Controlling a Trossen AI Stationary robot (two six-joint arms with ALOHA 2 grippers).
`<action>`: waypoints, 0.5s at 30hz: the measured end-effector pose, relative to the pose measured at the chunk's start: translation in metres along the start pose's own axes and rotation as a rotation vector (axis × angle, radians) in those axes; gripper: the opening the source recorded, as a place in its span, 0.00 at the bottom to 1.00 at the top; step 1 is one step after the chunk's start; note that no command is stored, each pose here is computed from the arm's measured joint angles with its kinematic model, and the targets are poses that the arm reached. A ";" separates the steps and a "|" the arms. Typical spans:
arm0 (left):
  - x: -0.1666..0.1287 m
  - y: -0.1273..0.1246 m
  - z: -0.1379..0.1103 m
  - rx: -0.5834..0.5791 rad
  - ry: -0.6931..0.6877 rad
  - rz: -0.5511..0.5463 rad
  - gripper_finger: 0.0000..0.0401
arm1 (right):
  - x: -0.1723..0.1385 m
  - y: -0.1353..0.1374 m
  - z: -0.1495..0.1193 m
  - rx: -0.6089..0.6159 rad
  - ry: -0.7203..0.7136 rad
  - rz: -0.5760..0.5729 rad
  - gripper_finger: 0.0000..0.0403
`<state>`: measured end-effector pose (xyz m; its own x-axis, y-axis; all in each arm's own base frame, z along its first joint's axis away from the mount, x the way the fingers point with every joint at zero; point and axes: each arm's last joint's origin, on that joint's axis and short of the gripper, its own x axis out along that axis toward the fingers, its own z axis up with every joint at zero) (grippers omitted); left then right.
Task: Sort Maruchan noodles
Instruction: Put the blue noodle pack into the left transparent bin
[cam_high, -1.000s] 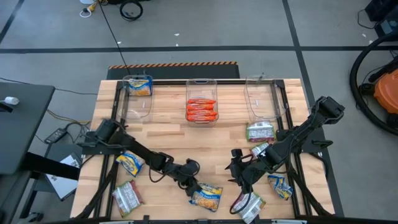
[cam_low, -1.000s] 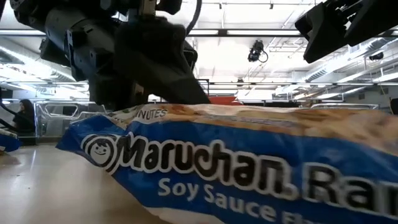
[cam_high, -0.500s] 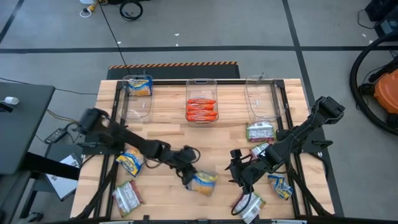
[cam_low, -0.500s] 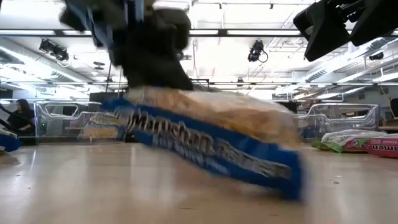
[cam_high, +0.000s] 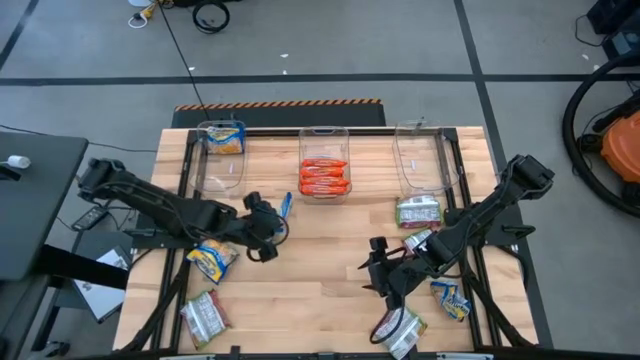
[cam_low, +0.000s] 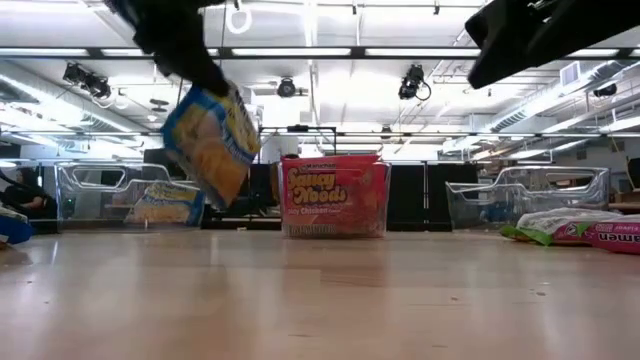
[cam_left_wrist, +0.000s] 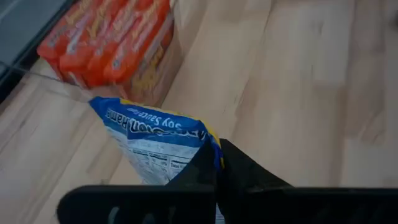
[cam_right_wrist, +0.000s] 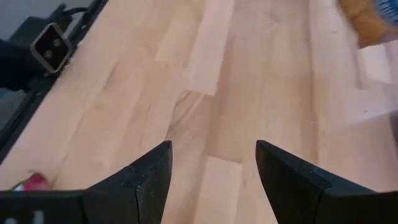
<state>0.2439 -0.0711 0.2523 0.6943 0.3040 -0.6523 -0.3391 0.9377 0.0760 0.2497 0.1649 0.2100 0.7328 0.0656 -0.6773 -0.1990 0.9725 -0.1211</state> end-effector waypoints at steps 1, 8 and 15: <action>0.003 0.000 -0.004 0.003 0.000 -0.002 0.00 | 0.000 -0.001 0.001 -0.001 -0.005 -0.011 0.59; 0.028 -0.024 -0.046 0.052 0.021 -0.080 0.00 | 0.003 -0.008 0.002 0.005 -0.004 -0.037 0.59; 0.032 -0.057 -0.063 0.144 0.089 -0.192 0.10 | 0.003 -0.008 0.001 0.036 0.006 -0.026 0.59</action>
<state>0.2459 -0.1256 0.1797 0.6768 0.1078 -0.7282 -0.1078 0.9931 0.0469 0.2539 0.1579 0.2099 0.7333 0.0390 -0.6788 -0.1561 0.9814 -0.1122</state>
